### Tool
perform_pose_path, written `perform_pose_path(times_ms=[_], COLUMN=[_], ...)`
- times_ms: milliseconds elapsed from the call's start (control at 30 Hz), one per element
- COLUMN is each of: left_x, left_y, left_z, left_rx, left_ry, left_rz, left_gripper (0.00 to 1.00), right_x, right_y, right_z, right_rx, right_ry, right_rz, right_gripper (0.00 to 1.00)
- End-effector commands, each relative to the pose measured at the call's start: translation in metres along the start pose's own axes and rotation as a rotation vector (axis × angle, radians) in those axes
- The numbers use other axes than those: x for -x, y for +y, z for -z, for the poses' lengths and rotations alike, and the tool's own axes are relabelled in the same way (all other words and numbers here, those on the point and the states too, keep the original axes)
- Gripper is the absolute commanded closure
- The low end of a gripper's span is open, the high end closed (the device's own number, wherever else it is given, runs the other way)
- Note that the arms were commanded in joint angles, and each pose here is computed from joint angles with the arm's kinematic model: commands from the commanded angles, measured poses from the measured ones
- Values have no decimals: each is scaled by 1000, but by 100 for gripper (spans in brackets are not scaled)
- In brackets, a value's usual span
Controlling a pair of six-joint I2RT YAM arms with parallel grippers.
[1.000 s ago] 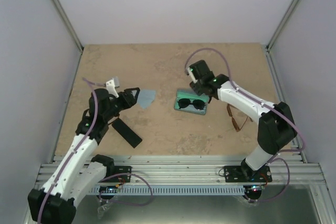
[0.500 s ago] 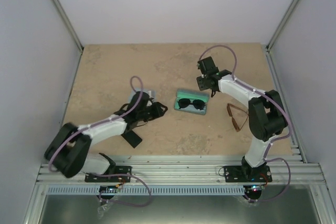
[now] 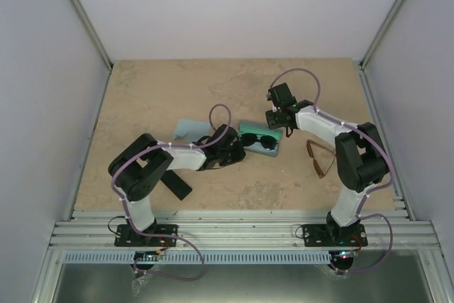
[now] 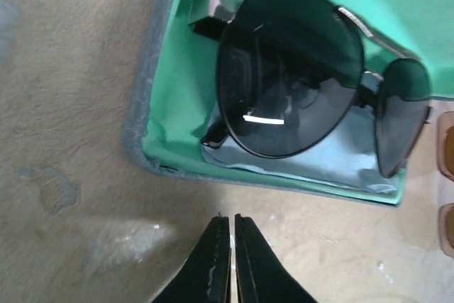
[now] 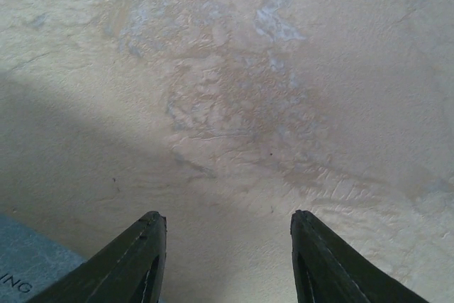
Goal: Organize the sunglasses
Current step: Close the sunglasses case at the center of the board.
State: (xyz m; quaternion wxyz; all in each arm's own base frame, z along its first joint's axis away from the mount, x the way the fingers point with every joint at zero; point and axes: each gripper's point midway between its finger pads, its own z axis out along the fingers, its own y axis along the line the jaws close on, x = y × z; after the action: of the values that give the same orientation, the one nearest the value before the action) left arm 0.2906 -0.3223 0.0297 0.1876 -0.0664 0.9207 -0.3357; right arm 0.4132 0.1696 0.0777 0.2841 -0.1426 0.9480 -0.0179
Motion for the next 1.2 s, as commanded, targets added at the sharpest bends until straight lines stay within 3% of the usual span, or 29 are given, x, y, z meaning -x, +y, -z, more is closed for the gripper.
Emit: perform_pose_path(times_ms=[0, 300, 600, 833, 1000, 1167], left_x=[1, 1, -2, -1, 10, 32], left_y=[7, 14, 17, 15, 10, 3], left_z=[-12, -21, -27, -24, -6, 29], left_rx=[52, 85, 71, 59, 57, 87], left_ry=[-14, -15, -11, -20, -82, -197], left_rz=[29, 46, 72, 86, 79, 52], left_gripper=[96, 99, 99, 99, 99, 96], right_x=[-6, -17, -49, -50, -32, -25], right_y=[11, 37, 69, 82, 74, 86], right_z=[7, 16, 18, 25, 50, 71], right_rx=[52, 92, 10, -10, -13, 124], right_ry=[-1, 1, 0, -40, -127, -166], right_rz=[-6, 32, 106, 107, 50, 33], right_gripper=[51, 51, 51, 50, 46, 36])
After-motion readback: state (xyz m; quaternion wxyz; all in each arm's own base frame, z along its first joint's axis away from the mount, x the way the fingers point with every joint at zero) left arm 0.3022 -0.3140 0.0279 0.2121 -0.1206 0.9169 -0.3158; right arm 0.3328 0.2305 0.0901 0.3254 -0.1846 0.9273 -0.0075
